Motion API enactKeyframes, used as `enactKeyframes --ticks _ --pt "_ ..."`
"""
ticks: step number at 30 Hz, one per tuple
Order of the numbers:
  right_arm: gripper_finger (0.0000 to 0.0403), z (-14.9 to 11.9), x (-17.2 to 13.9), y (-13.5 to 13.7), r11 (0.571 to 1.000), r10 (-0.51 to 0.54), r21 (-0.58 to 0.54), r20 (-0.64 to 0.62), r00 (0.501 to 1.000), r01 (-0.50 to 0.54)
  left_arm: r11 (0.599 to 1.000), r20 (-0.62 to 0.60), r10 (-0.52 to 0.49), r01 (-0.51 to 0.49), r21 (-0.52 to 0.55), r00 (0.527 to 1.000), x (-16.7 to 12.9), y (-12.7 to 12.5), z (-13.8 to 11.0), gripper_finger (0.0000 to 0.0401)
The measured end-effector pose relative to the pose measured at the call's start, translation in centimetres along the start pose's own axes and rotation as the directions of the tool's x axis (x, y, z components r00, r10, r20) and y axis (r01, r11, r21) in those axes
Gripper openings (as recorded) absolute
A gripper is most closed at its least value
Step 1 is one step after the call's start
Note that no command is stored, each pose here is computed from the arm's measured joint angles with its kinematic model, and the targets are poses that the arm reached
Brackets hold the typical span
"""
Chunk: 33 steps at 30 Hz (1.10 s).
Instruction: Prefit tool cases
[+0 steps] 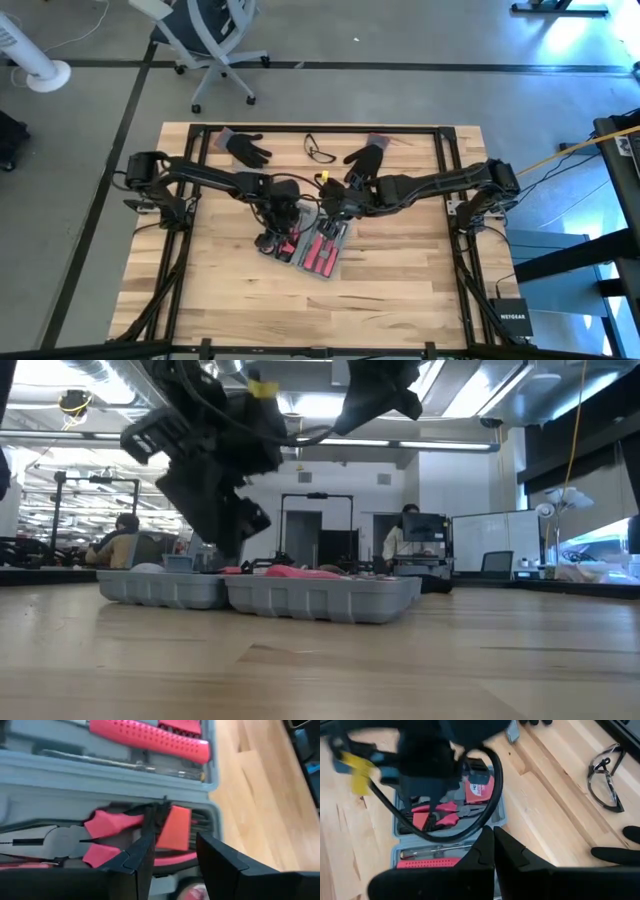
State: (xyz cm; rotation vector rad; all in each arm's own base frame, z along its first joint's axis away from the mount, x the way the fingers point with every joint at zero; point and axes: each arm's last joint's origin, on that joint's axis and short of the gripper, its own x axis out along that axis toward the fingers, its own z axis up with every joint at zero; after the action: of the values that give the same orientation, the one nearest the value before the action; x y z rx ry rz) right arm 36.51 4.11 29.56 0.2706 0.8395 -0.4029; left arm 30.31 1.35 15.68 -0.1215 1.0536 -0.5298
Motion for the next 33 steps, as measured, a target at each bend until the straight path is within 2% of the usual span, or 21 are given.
enactKeyframes --ticks 12,20,26,30,33 --pt "0.0 0.0 0.0 0.0 1.0 -0.006 -0.004 0.002 1.0 0.006 0.999 0.03 0.009 -0.01 0.043 1.0 0.8 0.6 0.3 0.0136" --pt "0.0 0.0 0.0 0.0 1.0 -0.007 -0.004 0.004 1.0 0.007 1.0 0.003 0.008 -0.008 0.016 1.0 2.1 1.2 -0.1 0.0137" --pt "0.0 0.1 0.0 -0.1 0.999 -0.039 -0.004 0.023 0.999 0.04 0.996 -0.016 0.006 -0.004 0.094 1.0 3.0 0.6 0.0 0.0134" --pt "0.0 0.1 0.0 -0.1 0.999 -0.051 -0.002 0.033 0.998 0.051 0.992 -0.03 -0.009 0.013 0.128 0.999 4.2 0.2 0.1 0.0101" --pt "0.0 0.2 0.0 -0.1 0.999 -0.054 0.0 0.038 0.998 0.054 0.991 -0.033 0.013 -0.008 0.136 0.999 4.5 0.0 0.1 0.0045"
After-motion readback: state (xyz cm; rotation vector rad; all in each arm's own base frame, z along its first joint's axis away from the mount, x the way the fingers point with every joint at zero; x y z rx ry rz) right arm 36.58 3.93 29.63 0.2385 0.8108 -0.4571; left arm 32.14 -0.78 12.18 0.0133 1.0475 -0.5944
